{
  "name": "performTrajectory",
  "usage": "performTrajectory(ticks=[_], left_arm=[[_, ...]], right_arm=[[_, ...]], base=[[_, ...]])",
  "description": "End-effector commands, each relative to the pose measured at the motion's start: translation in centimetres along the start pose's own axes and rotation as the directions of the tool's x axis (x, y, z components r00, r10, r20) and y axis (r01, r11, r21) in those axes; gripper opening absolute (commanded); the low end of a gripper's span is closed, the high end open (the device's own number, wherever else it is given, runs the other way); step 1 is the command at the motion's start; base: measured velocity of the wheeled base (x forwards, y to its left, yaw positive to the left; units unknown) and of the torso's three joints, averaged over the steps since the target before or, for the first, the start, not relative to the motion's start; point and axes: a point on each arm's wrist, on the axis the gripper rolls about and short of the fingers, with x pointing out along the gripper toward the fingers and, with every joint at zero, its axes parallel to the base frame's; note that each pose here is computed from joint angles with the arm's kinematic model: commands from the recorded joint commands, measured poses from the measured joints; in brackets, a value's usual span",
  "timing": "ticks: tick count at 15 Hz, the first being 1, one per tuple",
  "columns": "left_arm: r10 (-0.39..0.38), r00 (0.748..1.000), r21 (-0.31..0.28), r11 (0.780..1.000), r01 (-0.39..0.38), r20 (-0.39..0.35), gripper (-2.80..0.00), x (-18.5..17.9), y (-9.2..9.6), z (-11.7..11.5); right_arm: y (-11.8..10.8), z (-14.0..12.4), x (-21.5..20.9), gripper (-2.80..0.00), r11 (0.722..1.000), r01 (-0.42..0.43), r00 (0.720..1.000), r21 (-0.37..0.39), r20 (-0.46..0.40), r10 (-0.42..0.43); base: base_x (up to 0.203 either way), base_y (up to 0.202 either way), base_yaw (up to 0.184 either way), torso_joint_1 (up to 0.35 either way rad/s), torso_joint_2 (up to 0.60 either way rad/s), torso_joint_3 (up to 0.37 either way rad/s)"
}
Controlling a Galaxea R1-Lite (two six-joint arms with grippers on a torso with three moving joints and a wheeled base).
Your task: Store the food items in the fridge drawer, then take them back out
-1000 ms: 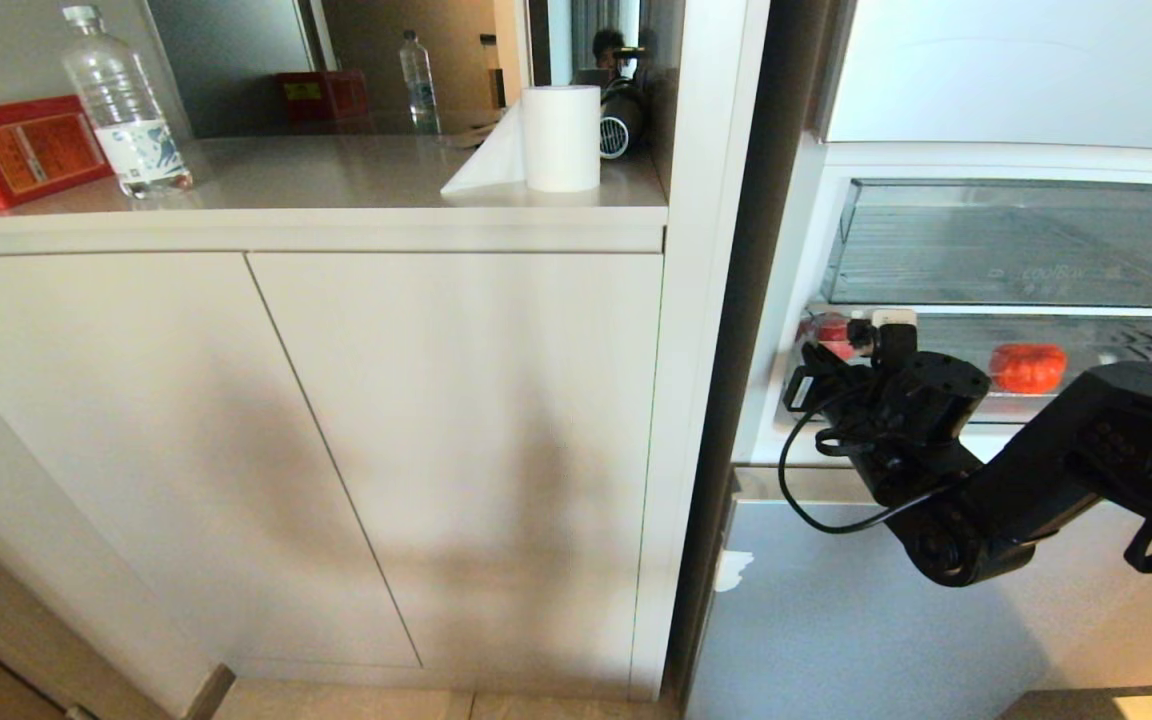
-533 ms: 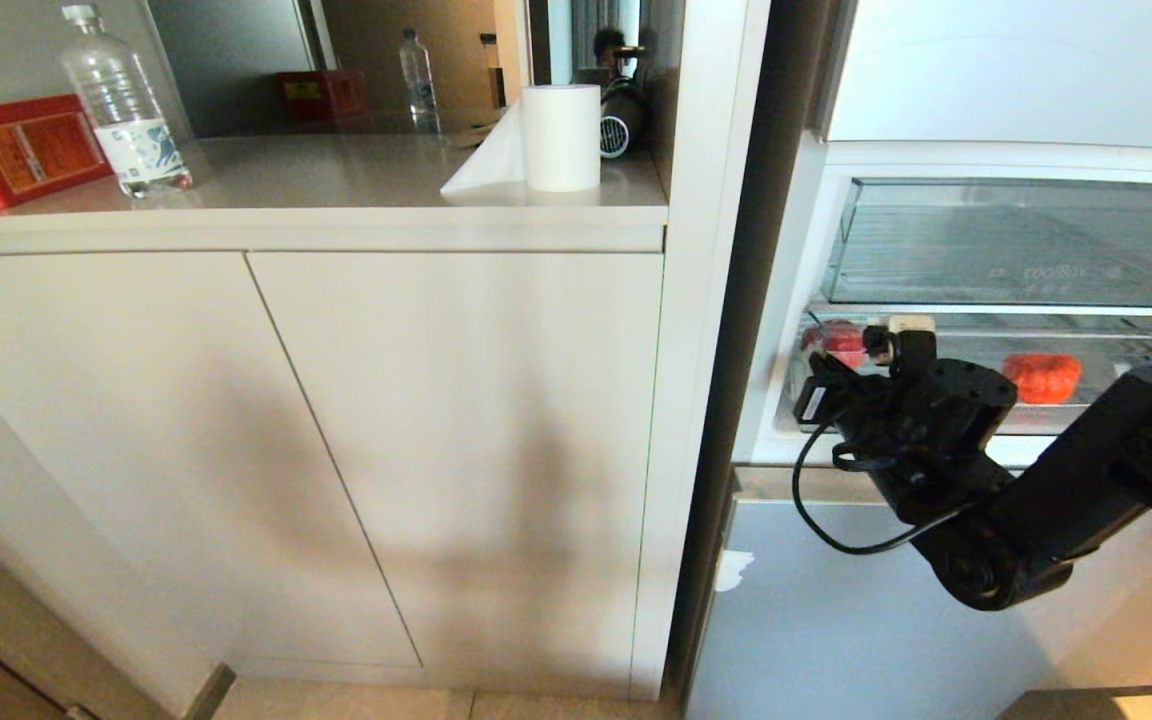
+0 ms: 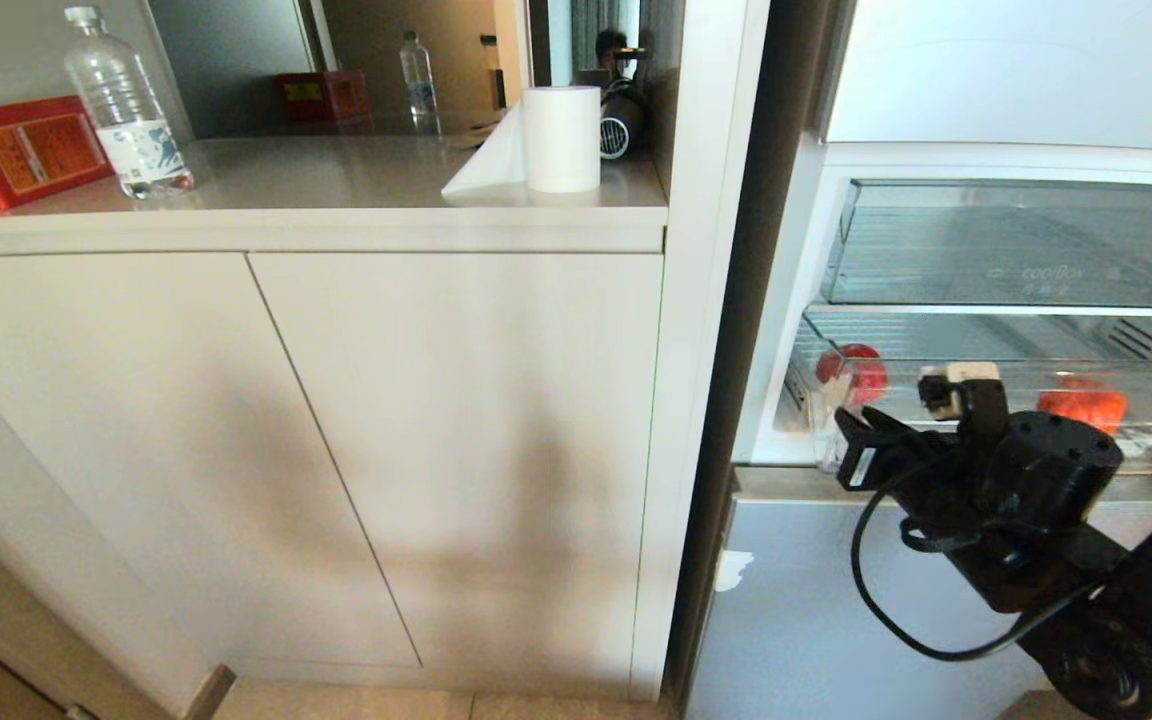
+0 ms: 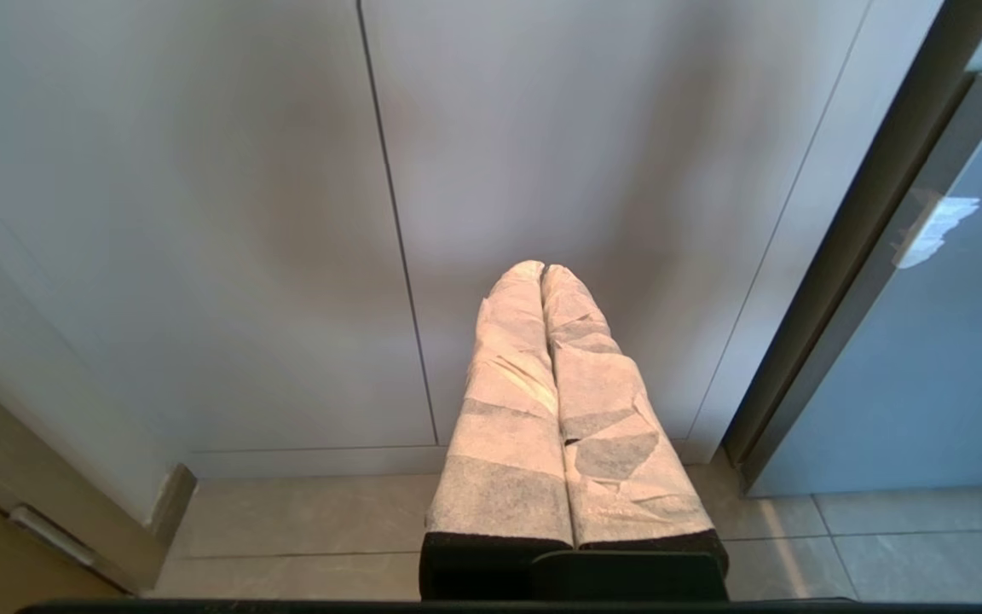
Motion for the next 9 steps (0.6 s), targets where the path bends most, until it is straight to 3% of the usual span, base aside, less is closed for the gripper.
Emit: performTrajectory(ticks=[1,6,9], left_arm=[[0.000,1.000,0.000,1.000,0.000,-0.001,-2.80,0.0,0.0,0.0],[0.002,1.000,0.000,1.000,-0.002,-0.001,-2.80,0.0,0.0,0.0],[0.001,1.000,0.000,1.000,-0.001,-0.001,-2.80,0.0,0.0,0.0]], right_arm=[[0.2,2.0,-2.6,0.00,1.000,-0.024,0.999,0.013,0.044,0.023],[0.1,7.5,-8.4,0.00,0.998,-0.055,0.987,0.044,0.155,0.047],[-1.3,10.6,-7.9,0.00,0.999,0.044,0.999,0.009,-0.008,-0.044]], base=[[0.000,0.000,0.000,0.000,0.00,0.000],[0.000,0.000,0.000,0.000,0.00,0.000],[0.000,0.000,0.000,0.000,0.00,0.000]])
